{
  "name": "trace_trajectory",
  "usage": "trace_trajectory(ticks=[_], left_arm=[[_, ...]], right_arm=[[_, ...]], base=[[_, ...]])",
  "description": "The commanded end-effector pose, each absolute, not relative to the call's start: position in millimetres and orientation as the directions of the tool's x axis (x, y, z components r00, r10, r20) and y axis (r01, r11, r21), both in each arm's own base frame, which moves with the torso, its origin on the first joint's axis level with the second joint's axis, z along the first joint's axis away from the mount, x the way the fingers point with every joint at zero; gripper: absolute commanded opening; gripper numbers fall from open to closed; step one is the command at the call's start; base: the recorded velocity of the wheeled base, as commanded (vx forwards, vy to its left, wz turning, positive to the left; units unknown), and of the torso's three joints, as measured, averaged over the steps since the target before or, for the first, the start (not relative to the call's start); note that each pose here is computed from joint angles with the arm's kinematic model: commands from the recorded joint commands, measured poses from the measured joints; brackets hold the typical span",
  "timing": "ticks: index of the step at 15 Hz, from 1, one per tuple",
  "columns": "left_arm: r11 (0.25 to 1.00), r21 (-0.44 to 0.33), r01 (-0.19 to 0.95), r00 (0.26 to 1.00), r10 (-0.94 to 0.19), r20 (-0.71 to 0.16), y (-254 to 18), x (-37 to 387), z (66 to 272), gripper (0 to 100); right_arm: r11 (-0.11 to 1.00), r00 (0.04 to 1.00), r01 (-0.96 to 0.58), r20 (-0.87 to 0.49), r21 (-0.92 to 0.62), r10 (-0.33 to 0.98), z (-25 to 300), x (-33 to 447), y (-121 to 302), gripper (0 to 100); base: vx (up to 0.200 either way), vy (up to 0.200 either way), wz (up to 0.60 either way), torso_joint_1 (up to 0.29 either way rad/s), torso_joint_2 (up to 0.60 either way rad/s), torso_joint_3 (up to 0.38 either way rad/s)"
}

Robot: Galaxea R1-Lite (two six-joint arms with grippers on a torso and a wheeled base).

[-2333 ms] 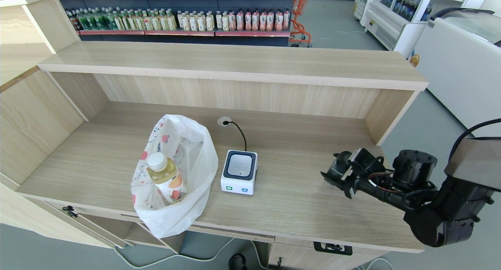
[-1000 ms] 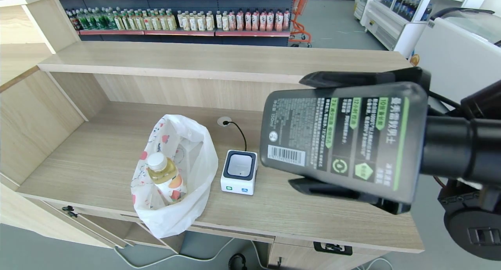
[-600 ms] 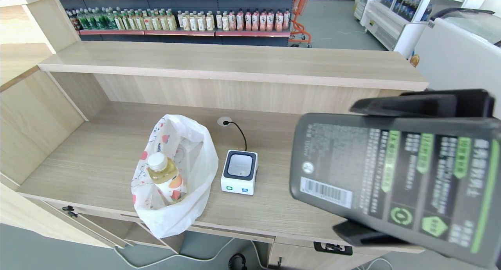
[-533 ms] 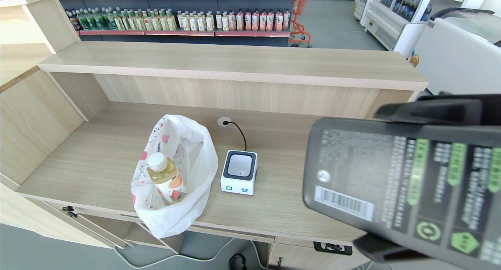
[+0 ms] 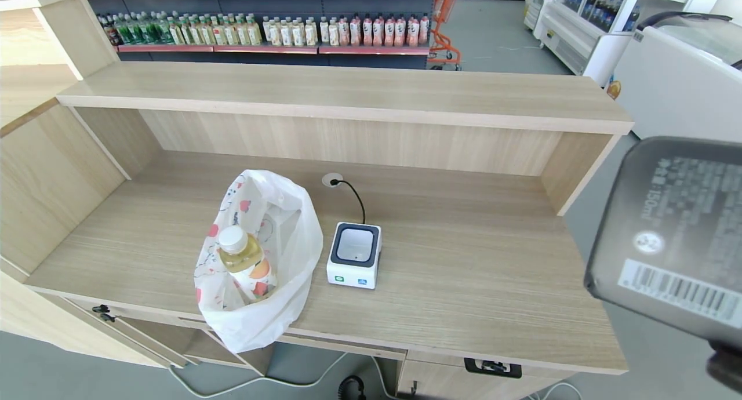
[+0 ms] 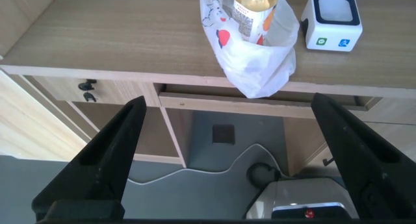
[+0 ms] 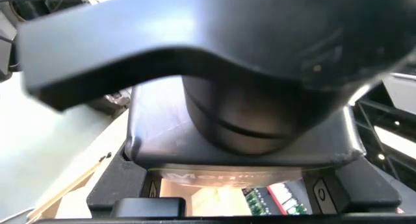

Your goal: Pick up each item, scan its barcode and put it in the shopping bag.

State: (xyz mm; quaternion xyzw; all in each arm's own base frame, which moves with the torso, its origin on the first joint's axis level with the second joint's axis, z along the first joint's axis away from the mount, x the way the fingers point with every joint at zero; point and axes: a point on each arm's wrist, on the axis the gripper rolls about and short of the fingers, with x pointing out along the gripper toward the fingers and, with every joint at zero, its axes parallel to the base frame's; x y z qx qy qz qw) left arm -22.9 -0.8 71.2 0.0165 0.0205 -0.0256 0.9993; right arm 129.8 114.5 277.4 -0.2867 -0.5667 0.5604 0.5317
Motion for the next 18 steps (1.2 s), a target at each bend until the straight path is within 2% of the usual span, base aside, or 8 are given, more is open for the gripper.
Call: trace_trajectory(ticks=[1, 18], left_arm=[[0.998, 0.032, 0.052, 0.998, -0.051, -0.041, -0.8, -22.9, 71.2, 100], [0.998, 0.032, 0.052, 0.998, -0.051, -0.041, -0.8, -22.9, 71.2, 100]], right_arm=[[0.219, -0.272, -0.254, 0.286, -0.942, 0.919, 280.2, 124.8, 110.2, 0], [0.205, -0.274, -0.269, 0.279, -0.941, 0.92, 273.2, 115.7, 104.9, 0]], base=[[0.0, 0.0, 0.0, 0.0, 0.0, 0.0], [0.0, 0.0, 0.0, 0.0, 0.0, 0.0]])
